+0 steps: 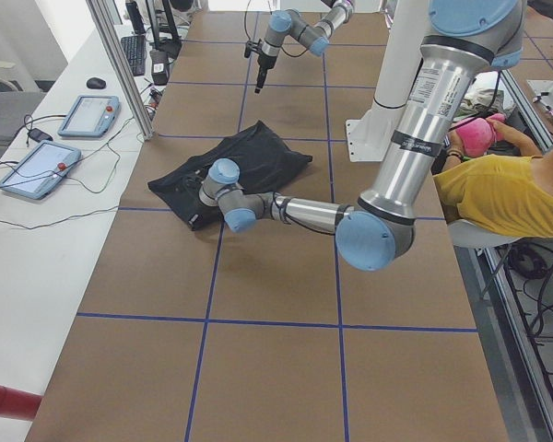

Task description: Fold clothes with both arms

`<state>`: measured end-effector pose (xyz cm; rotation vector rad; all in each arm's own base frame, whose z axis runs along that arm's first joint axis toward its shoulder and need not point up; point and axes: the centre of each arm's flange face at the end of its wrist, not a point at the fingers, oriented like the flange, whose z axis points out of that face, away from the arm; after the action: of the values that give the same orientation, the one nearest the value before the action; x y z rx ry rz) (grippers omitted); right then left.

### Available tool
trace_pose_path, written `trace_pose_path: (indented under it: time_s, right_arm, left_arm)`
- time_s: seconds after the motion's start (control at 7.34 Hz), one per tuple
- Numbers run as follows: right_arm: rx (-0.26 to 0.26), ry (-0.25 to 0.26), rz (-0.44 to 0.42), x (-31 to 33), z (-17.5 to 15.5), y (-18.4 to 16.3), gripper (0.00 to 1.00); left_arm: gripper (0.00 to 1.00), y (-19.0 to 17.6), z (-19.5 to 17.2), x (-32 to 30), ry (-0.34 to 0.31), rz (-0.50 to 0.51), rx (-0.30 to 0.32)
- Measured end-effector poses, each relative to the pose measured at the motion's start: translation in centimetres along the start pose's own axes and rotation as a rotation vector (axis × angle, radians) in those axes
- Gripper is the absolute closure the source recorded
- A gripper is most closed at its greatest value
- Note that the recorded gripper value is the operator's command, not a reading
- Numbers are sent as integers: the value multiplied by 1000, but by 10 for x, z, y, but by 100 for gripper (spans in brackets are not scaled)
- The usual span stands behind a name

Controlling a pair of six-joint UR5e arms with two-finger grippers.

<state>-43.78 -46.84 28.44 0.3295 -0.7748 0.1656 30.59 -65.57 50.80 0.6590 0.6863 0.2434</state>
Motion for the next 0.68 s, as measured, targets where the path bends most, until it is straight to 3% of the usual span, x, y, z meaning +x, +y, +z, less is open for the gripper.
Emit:
trace_pose_path:
  time_s: [0.14, 0.27, 0.41, 0.68]
  right_arm:
    - [2, -6, -2, -2, -3, 1, 0]
    - [2, -12, -4, -4, -5, 3, 0]
    - [0, -15, -7, -5, -6, 5, 0]
    - [-4, -40, -3, -15, -2, 13, 0]
  left_arm:
    - [100, -44, 17, -4, -21, -8, -1]
    - [45, -71, 25, -5, -34, -12, -3]
    - [0, -84, 27, -8, -41, -8, 1]
    - [0, -94, 14, -31, -44, 63, 43]
